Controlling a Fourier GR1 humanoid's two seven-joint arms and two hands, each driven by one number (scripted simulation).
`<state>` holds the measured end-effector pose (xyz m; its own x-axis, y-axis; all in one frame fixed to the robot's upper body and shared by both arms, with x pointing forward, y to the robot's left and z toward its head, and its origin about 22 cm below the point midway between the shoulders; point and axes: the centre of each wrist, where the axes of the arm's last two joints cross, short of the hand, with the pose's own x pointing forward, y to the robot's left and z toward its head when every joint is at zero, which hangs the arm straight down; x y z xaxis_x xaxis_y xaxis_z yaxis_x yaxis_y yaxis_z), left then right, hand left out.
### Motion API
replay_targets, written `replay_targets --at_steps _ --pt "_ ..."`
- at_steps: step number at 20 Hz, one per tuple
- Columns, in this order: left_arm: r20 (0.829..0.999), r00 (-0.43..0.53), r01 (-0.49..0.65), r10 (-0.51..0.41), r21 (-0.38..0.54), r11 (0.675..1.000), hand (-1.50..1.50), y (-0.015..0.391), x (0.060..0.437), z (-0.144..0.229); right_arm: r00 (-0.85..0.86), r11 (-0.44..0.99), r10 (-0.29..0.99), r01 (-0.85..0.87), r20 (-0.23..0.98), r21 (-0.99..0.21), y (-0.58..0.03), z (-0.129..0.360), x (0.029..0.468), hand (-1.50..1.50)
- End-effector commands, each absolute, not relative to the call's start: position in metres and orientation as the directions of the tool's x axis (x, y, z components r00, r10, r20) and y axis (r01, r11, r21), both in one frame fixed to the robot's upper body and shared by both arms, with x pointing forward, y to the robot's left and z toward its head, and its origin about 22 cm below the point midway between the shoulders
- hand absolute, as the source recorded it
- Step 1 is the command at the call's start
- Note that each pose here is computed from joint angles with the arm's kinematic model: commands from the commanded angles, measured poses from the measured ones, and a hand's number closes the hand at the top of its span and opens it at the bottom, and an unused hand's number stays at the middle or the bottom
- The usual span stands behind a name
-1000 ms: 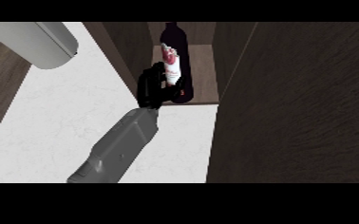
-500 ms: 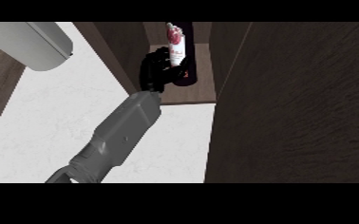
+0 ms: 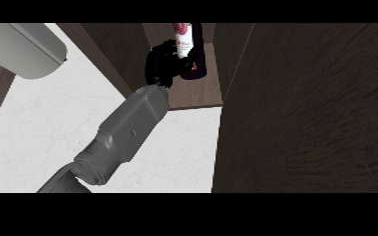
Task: Pick up the wine, place it into the cabinet and close the cabinet
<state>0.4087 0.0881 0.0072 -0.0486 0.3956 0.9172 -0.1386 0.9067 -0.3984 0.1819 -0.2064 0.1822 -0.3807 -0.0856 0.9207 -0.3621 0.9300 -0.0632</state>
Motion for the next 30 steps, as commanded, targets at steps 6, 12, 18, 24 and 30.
replay_targets --at_steps 6,12,18,24,30 --pt "0.922 -0.036 -0.139 0.386 -0.387 0.911 1.5 0.082 0.396 -0.004 -0.386 0.915 -0.127 -0.401 0.914 -0.042 -0.2 0.183 0.198 -1.5" --pt "0.916 -0.03 -0.144 0.399 -0.399 0.906 1.5 0.072 0.393 0.001 -0.39 0.917 -0.116 -0.394 0.914 -0.052 -0.203 0.179 0.191 -1.5" --pt "0.893 -0.075 -0.194 0.444 -0.45 0.872 1.5 0.075 0.382 -0.013 -0.381 0.913 -0.111 -0.404 0.918 -0.058 -0.198 0.179 0.186 -1.5" --pt "0.885 -0.088 -0.211 0.457 -0.465 0.86 -1.5 0.071 0.39 -0.002 -0.387 0.912 -0.123 -0.408 0.914 -0.05 -0.199 0.182 0.188 -1.5" --pt "0.905 -0.077 -0.244 0.419 -0.425 0.872 -1.5 0.07 0.392 0.0 -0.38 0.91 -0.124 -0.411 0.916 -0.047 -0.201 0.177 0.186 -1.5"
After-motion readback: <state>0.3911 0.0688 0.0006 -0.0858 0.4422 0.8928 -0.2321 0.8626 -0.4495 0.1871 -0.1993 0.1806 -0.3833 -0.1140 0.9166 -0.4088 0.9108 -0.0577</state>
